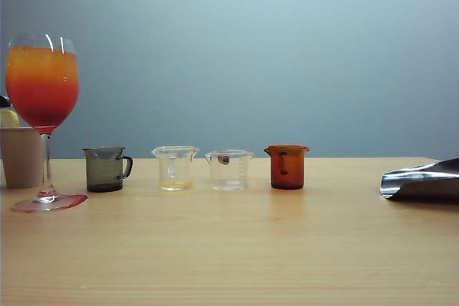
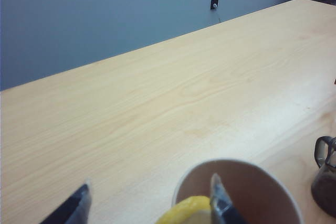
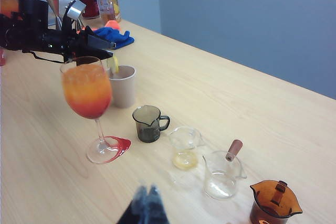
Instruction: Pick up the lemon slice from the paper cup on the left and carefully insert it into the rim of the goblet.
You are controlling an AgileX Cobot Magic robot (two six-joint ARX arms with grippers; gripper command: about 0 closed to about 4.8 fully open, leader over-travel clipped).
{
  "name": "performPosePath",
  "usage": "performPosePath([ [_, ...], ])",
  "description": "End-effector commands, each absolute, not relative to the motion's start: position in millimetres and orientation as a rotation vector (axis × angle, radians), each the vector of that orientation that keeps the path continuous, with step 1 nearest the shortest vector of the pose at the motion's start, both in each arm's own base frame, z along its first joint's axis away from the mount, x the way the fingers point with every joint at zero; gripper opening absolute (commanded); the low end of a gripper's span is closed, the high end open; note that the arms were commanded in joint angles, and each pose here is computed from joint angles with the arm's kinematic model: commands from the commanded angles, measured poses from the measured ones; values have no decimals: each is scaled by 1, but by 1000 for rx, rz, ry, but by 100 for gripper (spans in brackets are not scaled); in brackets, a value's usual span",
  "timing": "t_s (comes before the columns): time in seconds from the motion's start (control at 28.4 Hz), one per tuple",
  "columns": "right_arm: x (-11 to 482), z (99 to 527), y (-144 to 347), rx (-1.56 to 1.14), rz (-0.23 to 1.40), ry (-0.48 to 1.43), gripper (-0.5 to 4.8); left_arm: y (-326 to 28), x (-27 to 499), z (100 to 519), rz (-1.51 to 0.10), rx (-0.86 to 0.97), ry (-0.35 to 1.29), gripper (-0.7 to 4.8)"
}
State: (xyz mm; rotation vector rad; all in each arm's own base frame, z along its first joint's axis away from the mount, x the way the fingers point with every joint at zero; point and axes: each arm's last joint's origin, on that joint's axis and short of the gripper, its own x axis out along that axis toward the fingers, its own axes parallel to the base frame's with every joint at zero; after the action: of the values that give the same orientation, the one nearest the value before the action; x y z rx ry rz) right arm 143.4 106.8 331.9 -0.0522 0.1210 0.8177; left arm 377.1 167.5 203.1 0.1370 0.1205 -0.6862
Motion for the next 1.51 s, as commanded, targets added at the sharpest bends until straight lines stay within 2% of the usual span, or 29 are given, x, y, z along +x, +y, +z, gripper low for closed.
performPosePath([
  [0.04, 143, 336, 106, -48, 810, 96, -5, 169, 379, 201, -696, 142, 112, 292],
  [0.39, 145, 334, 108, -50, 807, 107, -5, 168, 380, 188, -744, 73, 151, 271],
  [0.42, 145, 334, 108, -50, 807, 107, -5, 168, 380, 188, -744, 69, 155, 260],
  [0.49, 145, 334, 108, -50, 807, 107, -5, 168, 380, 187, -745, 63, 159, 200],
  [0.81, 145, 334, 108, -50, 807, 107, -5, 168, 379, 186, -754, 37, 175, 198],
  [0.88, 145, 334, 108, -50, 807, 107, -5, 167, 379, 186, -768, 34, 169, 173],
  [0.99, 145, 334, 108, -50, 807, 107, -5, 167, 379, 186, -770, 34, 168, 168],
  [1.06, 145, 334, 108, -50, 807, 107, -5, 167, 379, 186, -770, 34, 168, 124],
  [1.09, 145, 334, 108, -50, 807, 107, -5, 167, 379, 186, -770, 34, 168, 121],
  [1.34, 145, 334, 108, -50, 807, 107, -5, 167, 379, 186, -770, 34, 168, 131],
  [1.41, 145, 334, 108, -51, 807, 106, -5, 167, 379, 187, -769, 32, 168, 192],
  [1.51, 145, 334, 108, -53, 807, 105, -5, 168, 379, 187, -769, 33, 168, 179],
])
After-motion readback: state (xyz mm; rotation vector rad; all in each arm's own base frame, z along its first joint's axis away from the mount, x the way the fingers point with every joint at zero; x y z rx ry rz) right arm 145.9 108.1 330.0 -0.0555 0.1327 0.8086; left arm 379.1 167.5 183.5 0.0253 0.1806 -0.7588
